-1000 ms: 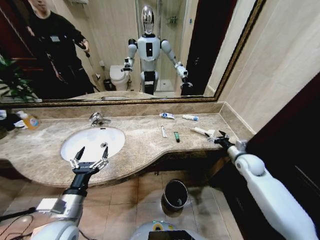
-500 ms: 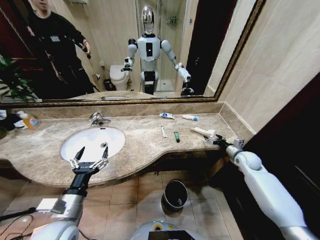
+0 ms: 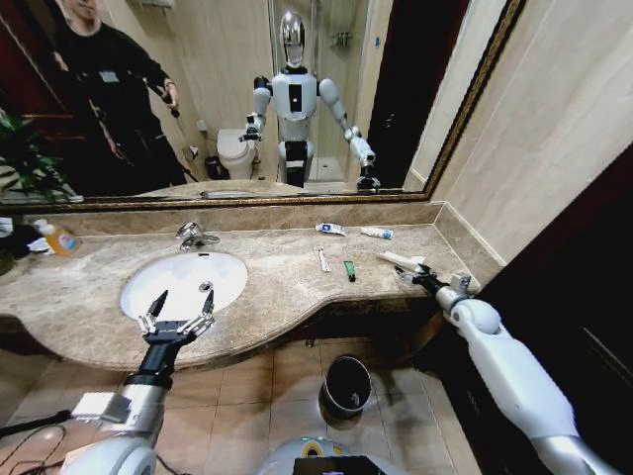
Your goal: Pick up the trash from the sink and place it in the trash bin.
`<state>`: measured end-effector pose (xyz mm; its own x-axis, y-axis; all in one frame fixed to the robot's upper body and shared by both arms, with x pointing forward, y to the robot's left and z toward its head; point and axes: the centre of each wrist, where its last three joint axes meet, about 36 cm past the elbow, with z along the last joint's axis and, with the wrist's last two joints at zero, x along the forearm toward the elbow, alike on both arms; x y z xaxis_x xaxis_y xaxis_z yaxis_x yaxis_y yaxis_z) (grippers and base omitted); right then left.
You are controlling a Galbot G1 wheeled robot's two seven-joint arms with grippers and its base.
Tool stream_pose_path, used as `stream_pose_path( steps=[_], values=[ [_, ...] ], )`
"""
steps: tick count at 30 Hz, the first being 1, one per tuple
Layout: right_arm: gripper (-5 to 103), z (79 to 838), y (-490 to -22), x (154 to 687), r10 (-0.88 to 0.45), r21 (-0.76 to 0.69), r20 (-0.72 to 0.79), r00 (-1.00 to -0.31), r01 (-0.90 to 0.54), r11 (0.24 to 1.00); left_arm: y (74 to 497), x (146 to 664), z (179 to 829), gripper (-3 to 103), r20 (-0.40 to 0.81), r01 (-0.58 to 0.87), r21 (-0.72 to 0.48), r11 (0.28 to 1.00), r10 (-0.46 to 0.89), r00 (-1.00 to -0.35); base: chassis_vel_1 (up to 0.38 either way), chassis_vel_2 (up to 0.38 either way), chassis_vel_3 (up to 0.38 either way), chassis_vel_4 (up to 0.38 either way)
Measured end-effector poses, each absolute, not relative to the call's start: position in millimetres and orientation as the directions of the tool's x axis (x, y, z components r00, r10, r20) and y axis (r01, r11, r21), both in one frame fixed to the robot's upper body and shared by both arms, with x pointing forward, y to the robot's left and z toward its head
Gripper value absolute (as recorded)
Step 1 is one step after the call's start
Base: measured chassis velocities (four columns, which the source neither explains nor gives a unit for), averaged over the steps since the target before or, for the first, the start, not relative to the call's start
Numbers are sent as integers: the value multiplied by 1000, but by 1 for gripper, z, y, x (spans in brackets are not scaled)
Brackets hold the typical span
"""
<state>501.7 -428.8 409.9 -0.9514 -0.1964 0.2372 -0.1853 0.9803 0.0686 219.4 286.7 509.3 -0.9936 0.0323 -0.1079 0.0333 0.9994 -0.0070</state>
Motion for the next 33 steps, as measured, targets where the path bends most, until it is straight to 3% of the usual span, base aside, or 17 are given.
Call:
stream_pose_path(
  steps=[8,13,15,22,25,33],
  values=[
    [68,403,-421,504,-207,64,222,-953,-197,978,287,219,509,100,-108,33,-7,999,32,-994,0,0,0,0],
    [41,404,-418,504,-213,55,215,-953,-206,977,287,219,509,100,-108,33,-7,999,32,-994,0,0,0,0],
    [41,405,-418,504,-214,54,214,-953,-207,977,287,219,509,100,-108,33,-7,999,32,-994,0,0,0,0],
    [9,409,-412,498,-203,59,209,-957,-195,979,287,219,509,100,-108,33,-7,999,32,-994,0,0,0,0],
    [2,412,-408,494,-205,59,197,-959,-197,979,287,219,509,100,-108,33,-7,999,32,-994,0,0,0,0],
    [0,448,-393,473,-198,77,108,-974,-190,979,287,219,509,100,-108,33,-7,999,32,-994,0,0,0,0]
  ],
)
